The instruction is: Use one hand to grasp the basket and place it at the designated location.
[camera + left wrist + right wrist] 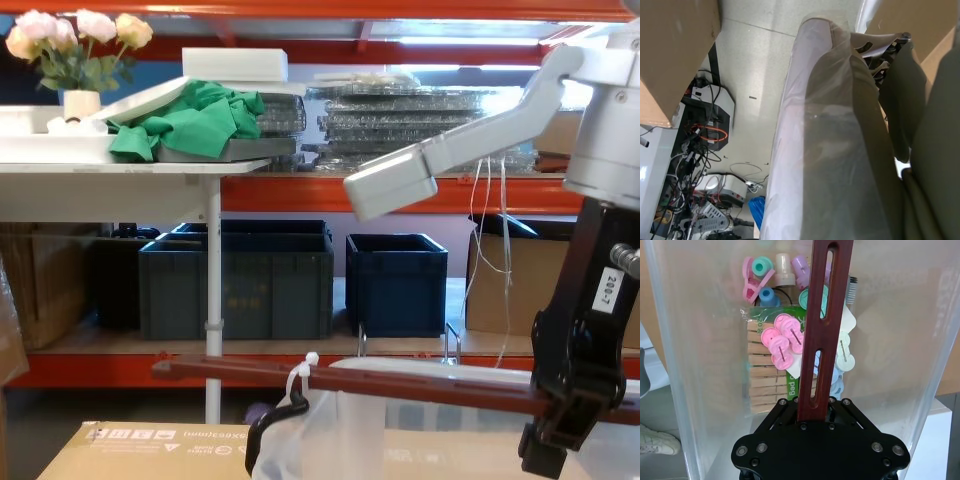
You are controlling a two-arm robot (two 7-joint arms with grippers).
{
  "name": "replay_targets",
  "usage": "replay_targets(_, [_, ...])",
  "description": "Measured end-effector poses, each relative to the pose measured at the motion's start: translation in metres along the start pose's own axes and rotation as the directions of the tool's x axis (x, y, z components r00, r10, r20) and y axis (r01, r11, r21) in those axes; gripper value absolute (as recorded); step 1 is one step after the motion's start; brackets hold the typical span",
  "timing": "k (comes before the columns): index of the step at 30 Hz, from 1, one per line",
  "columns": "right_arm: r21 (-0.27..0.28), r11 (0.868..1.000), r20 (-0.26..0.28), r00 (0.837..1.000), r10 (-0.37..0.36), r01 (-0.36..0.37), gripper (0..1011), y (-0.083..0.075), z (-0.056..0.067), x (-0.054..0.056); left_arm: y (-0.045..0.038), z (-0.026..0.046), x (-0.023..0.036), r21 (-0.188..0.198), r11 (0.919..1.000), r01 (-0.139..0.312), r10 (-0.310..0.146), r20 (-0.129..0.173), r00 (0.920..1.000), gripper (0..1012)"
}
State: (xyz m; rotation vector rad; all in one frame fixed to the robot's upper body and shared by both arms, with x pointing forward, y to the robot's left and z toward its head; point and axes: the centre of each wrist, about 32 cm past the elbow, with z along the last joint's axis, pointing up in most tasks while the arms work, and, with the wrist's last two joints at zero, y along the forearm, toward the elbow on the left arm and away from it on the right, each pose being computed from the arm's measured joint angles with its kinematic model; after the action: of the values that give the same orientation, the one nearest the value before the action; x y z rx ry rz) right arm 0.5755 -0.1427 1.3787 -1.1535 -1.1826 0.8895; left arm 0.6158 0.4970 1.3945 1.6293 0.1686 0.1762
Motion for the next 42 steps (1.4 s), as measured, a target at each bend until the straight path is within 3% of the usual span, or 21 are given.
replay_targets(16, [-0.011, 1.0, -0.017, 1.0, -0.023, 0.023, 111, -0.021, 0.002, -0.007, 0.0, 0.0001, 0.0, 0.0, 1.0, 0.0, 0.0, 0.0, 1.0, 0])
replay_targets(30, [-0.032, 0.999, -0.114, 0.993, -0.018, 0.015, 110, -0.033, -0.003, -0.017, 0.0, 0.0, 0.0, 0.0, 1.0, 0.0, 0.0, 0.0, 1.0, 0])
replay_targets(42, [-0.063, 0.998, -0.222, 0.975, -0.013, -0.001, 111, -0.043, -0.013, -0.031, 0.0, 0.0, 0.0, 0.0, 1.0, 0.0, 0.0, 0.0, 1.0, 0])
